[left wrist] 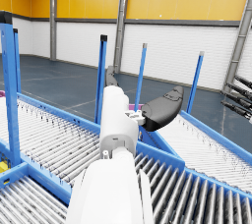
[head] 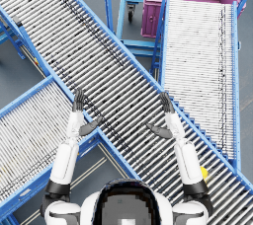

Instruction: Pick up the oil and place it on the left assembly line, put the cola on the right, and keep Sprite still

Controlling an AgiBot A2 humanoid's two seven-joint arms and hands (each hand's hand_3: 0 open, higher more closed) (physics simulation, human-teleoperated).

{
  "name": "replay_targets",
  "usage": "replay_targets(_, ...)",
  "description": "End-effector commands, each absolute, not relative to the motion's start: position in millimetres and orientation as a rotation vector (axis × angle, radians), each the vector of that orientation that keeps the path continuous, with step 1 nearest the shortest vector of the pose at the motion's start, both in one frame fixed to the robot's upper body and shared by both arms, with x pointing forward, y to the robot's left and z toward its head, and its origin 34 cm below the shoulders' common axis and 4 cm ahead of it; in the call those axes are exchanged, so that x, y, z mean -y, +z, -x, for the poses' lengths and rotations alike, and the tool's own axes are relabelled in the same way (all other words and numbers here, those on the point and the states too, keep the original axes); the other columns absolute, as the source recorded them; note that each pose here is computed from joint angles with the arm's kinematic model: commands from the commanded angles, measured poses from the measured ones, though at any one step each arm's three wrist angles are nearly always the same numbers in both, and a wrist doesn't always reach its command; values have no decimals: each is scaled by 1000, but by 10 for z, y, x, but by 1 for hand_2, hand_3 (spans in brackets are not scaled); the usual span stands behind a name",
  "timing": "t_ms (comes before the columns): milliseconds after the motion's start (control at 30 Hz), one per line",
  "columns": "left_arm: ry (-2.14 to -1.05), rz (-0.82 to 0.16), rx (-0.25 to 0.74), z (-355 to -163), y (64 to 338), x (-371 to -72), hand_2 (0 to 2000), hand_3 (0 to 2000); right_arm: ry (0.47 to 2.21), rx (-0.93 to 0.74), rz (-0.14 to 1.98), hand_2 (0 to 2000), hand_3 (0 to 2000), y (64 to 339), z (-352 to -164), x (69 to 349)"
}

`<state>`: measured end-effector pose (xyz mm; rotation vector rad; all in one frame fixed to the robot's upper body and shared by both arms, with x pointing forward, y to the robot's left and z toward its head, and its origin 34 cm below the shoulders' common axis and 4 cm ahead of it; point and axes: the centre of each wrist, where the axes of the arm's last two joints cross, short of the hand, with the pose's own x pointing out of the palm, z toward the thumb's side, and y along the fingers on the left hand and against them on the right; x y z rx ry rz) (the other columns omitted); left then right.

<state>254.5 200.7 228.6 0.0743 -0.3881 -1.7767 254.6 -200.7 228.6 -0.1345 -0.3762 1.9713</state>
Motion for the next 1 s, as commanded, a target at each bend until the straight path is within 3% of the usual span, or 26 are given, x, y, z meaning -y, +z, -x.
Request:
replay_targets(33, -1777, -74, 388, -2545, 2286, -2007, 0, 0, 1971, 376, 135, 0, 0, 2286, -2546, 2007)
replay_targets(233, -1798, -55, 365, -2558, 2226, -1948, 0, 0, 1993, 355, 113, 0, 0, 2226, -2558, 1948)
replay_targets(333, -1803, -175, 529, -2587, 2481, -2005, 0, 0, 1904, 532, 203, 0, 0, 2490, -2546, 1935)
replay_targets(433, -1780, -249, 632, -2594, 2685, -2064, 0, 0, 1833, 628, 257, 0, 0, 2664, -2542, 2003)
replay_targets(600, -1713, -301, 705, -2591, 2840, -2213, 0, 0, 1738, 725, 325, 0, 0, 2880, -2512, 2162)
replay_targets(800, -1559, -584, 610, -2518, 3068, -2339, 0, 0, 1617, 623, 592, 0, 0, 3067, -2474, 2187)
replay_targets(1000, -1480, -640, 574, -2507, 3106, -2449, 0, 0, 1528, 597, 656, 0, 0, 3126, -2455, 2307)
